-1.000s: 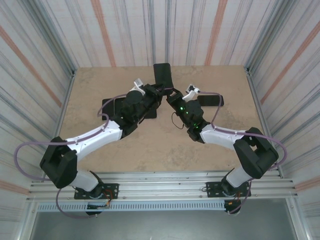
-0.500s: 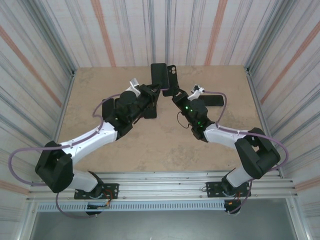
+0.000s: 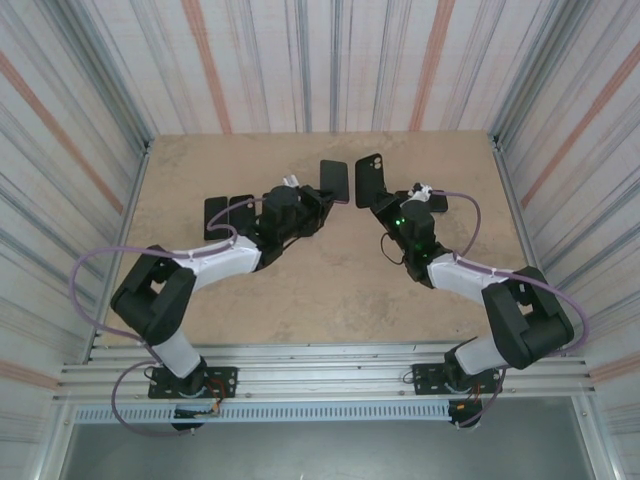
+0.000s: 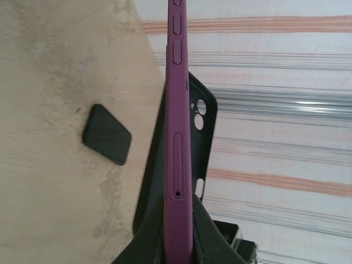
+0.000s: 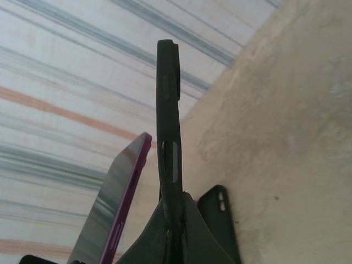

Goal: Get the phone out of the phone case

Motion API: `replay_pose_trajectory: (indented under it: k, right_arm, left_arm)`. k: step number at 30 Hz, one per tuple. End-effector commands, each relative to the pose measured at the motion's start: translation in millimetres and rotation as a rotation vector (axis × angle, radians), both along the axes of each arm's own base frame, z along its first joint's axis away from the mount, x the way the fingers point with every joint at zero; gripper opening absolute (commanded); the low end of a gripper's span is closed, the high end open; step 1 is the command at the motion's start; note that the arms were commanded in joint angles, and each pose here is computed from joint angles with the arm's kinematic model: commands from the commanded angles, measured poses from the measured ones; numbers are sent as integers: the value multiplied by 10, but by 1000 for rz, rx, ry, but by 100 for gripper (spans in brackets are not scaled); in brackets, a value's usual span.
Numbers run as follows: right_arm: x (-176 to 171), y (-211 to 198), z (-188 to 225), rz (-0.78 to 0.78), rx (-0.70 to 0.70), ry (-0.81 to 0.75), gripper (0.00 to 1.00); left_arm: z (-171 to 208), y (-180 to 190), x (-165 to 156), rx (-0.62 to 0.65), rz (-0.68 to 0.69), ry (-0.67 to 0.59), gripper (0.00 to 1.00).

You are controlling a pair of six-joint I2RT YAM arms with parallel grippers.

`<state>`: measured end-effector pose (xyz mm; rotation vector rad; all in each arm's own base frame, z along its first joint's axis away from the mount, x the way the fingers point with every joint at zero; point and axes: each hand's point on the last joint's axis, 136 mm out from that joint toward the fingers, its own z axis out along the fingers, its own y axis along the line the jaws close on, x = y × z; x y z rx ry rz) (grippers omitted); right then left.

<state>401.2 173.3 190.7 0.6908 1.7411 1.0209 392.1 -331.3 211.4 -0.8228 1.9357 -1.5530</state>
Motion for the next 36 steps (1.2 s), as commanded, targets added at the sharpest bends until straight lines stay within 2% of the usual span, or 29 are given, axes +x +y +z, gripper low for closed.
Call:
replay_pose_trajectory:
  k: [1,12,24,34,36]
  right_arm:
    - [-33,-66,-156,-1,-18,46,0]
    - [4,-85,-439,5,-17,108,0]
    - [28,-79,-580,11,4,140,0]
    - [38,-51,-667,22,4,154,0]
    - [35,-46,-691,16,34,170,0]
  left_arm:
    - [92,-38,77,-46,4,-65,0]
    - [-561,-199,340,-19,-8,14,0]
    - [-865,-198,600,-11,-8,53,0]
    - [-916,-208,707,-19,-6,83,0]
    - [-1112,-229,700,-7,-14,124,0]
